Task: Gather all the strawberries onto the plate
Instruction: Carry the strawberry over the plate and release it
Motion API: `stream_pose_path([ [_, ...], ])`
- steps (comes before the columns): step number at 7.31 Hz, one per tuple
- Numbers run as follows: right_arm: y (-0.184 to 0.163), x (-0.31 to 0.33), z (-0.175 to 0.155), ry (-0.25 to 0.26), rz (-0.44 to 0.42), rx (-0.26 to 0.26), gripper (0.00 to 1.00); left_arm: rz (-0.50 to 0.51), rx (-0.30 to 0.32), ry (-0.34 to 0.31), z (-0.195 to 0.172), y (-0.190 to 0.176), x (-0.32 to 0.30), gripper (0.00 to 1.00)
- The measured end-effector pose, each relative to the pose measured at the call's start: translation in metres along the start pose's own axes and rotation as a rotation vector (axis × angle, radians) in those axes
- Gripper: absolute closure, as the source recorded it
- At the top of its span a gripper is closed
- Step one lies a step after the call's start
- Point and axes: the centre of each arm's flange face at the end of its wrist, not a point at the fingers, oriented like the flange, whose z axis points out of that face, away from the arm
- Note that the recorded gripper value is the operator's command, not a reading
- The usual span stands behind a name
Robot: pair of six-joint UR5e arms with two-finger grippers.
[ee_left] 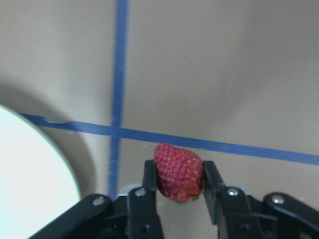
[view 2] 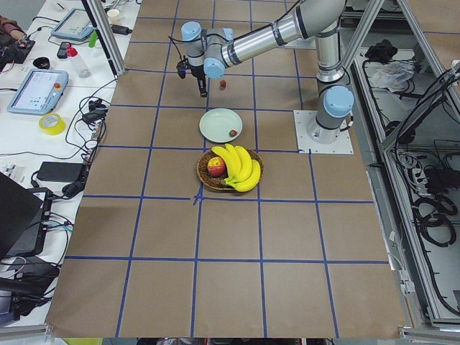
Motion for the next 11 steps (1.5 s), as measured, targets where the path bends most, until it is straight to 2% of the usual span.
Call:
stream_pose_path([
  [2, -0.001, 0.000, 0.001, 0.000, 0.004, -0.001, 0.00, 0.041, -0.072, -0.004, -0.002, -0.001, -0.075, 1.00],
  [4, -0.003, 0.002, 0.001, 0.000, 0.007, 0.000, 0.00, 0.075, -0.145, -0.017, 0.018, 0.008, -0.126, 0.99],
  [5, -0.003, 0.001, 0.001, 0.000, 0.005, 0.002, 0.00, 0.087, -0.174, -0.014, 0.030, 0.013, -0.136, 0.92],
  [6, -0.003, 0.001, 0.000, 0.000, 0.003, 0.002, 0.00, 0.094, -0.192, -0.012, 0.038, 0.015, -0.140, 0.52],
  [7, -0.003, 0.001, 0.001, -0.001, 0.005, 0.002, 0.00, 0.101, -0.204, -0.008, 0.043, 0.015, -0.142, 0.23],
  [8, -0.003, 0.000, 0.000, -0.002, 0.004, 0.002, 0.00, 0.105, -0.208, -0.006, 0.046, 0.015, -0.143, 0.00],
  [11, -0.001, -0.003, 0.000, -0.003, -0.002, 0.000, 0.00, 0.089, -0.174, -0.004, 0.035, 0.011, -0.140, 0.00],
])
